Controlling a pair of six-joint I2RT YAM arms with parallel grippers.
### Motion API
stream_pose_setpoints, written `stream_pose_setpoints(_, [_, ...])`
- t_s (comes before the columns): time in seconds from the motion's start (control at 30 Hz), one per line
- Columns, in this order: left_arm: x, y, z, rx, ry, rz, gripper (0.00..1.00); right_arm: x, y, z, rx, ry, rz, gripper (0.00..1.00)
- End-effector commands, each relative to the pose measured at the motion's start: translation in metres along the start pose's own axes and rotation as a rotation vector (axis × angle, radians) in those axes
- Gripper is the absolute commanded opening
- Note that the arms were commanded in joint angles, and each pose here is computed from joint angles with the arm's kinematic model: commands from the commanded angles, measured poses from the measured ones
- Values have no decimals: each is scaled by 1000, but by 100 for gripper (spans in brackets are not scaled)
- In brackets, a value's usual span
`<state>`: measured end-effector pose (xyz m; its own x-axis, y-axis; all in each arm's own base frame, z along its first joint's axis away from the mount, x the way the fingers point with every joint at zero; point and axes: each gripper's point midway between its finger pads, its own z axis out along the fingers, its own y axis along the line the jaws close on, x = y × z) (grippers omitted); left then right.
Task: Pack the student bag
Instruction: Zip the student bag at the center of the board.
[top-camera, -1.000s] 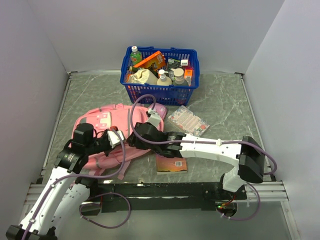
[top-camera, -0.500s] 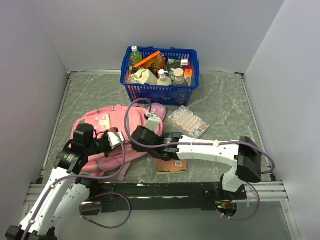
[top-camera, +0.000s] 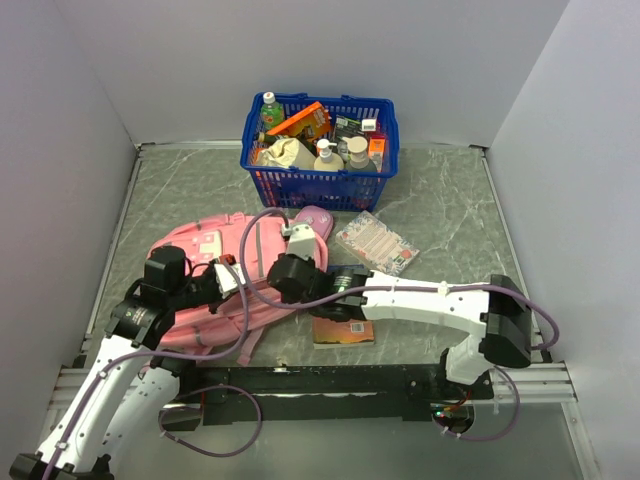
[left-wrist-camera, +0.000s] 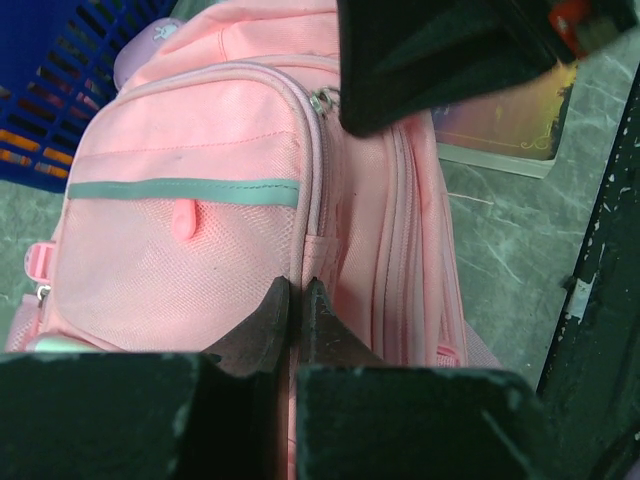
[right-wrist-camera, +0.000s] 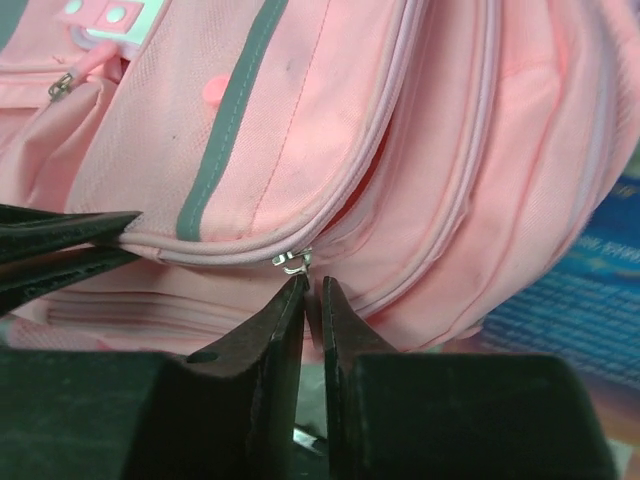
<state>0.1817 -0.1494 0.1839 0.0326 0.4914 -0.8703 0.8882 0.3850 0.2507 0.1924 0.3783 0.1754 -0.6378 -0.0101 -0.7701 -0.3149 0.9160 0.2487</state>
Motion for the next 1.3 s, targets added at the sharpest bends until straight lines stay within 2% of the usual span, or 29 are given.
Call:
stream_pose_setpoints(0.0, [-42, 0, -10, 24, -124, 112, 1, -25, -37, -7, 4, -2, -147, 13])
stream_pose_setpoints(0.13, [-35, -8, -9, 77, -97, 126, 1, -34, -48, -8, -10, 20, -208, 8])
stream_pose_setpoints(0.37, [-15, -27, -14, 163, -62, 296, 1, -57, -75, 5, 92, 14, -223, 6])
stream_pose_setpoints(0.5, [-17, -20, -18, 124, -46, 337, 1, -79, -100, 11, 211, -34, -165, 3])
stream_pose_setpoints(0.6, [-19, -6, -22, 67, -6, 356, 1, -98, -111, 2, 238, -109, -114, 2])
stream_pose_setpoints(0.73, [-24, 21, -31, -72, 42, 384, 1, -107, -120, -28, 181, -207, -56, 0])
stream_pose_setpoints(0.9, [-12, 55, -40, -259, 131, 401, 1, -85, -115, -46, 79, -200, -24, 0])
stream_pose_setpoints(1.07, [16, 65, -42, -347, 207, 432, 1, -49, -74, -49, -68, -134, -91, 0])
stream_pose_setpoints(1.13, [25, 78, -42, -424, 236, 383, 1, -30, -49, -51, -134, -96, -143, 0])
stream_pose_setpoints(1.27, [29, 92, -38, -457, 272, 241, 5, 2, -16, -49, -203, -14, -176, 0])
